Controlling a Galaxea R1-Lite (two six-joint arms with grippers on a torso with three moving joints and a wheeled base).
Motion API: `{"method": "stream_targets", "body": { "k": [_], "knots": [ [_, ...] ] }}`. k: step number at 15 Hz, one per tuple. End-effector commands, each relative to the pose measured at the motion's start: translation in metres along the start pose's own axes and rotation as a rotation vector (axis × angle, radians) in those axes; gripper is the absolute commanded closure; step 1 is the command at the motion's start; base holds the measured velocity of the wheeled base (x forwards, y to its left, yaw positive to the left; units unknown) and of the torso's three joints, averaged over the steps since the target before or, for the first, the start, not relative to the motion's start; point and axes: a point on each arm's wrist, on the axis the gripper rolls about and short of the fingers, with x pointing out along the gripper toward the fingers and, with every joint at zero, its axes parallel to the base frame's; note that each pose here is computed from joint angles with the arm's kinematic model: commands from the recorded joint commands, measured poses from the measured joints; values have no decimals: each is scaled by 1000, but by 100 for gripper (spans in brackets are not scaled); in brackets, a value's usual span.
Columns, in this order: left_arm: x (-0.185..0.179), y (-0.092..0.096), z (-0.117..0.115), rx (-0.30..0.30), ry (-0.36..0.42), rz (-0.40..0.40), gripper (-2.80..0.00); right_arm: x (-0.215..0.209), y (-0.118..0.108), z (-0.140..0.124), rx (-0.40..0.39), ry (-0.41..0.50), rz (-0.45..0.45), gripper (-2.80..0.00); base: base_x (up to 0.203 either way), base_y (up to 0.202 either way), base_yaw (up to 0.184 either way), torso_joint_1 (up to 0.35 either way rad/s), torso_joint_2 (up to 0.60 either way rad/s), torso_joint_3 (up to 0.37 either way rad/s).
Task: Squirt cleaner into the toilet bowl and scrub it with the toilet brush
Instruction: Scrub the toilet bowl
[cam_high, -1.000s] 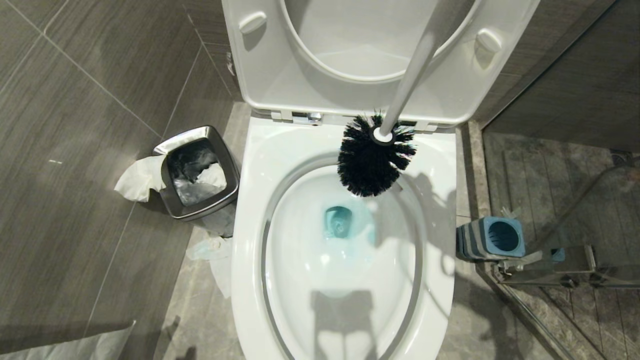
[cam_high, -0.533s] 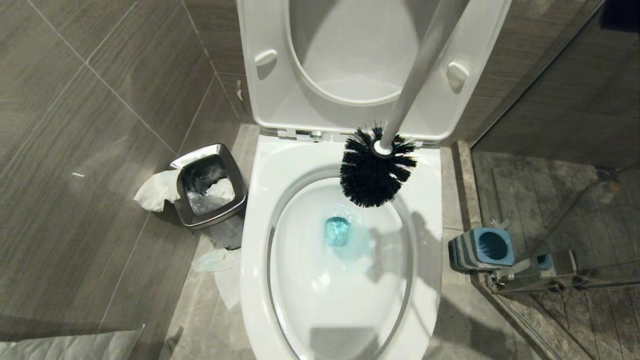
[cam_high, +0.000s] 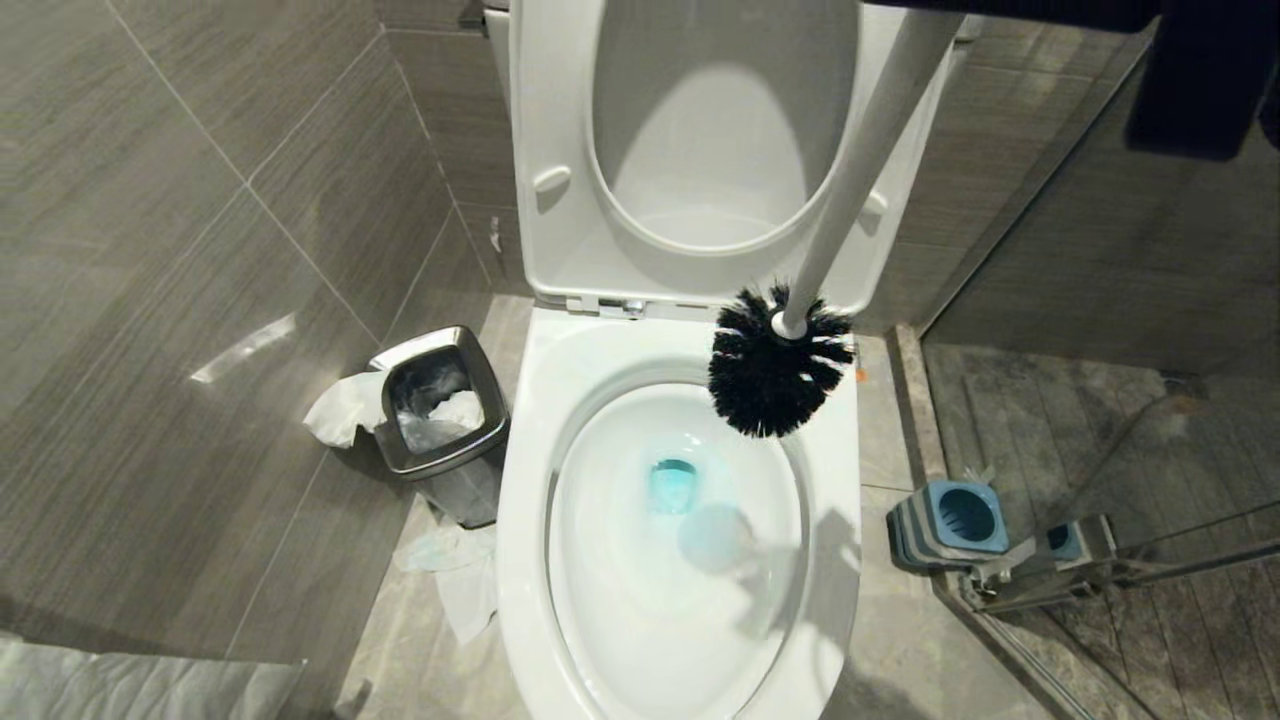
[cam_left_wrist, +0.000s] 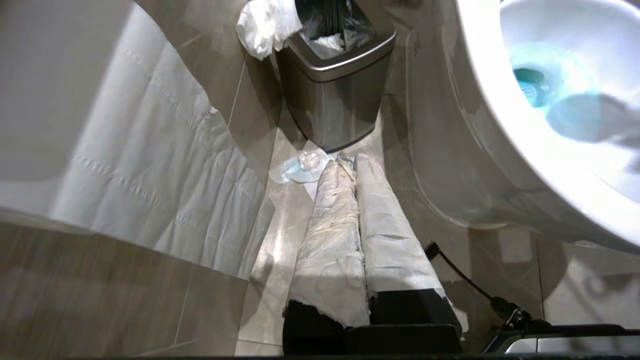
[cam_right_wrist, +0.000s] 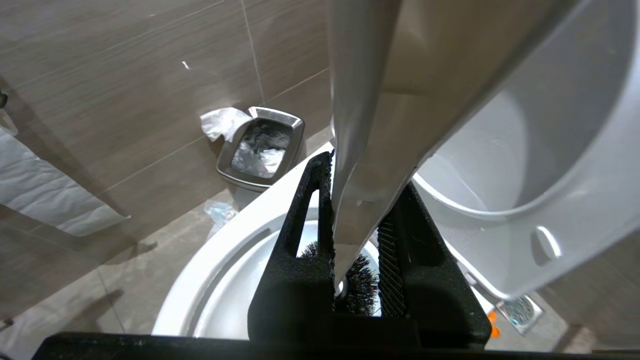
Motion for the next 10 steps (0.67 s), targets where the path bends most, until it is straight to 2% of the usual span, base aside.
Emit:
{"method": "stream_targets", "body": {
  "k": [1, 7, 10],
  "knots": [
    [0, 0, 0, -1, 1, 0, 0, 3, 2, -3, 11, 15, -7, 0, 0, 0, 0, -1, -2, 201],
    [0, 0, 0, -2, 3, 0, 0, 12, 3, -3, 34, 10, -60, 0, 0, 0, 0, 0, 2, 195],
    [0, 0, 0, -2, 1, 1, 0, 27, -6, -11, 68, 26, -134, 0, 0, 0, 0, 3, -3, 64]
  ]
}}
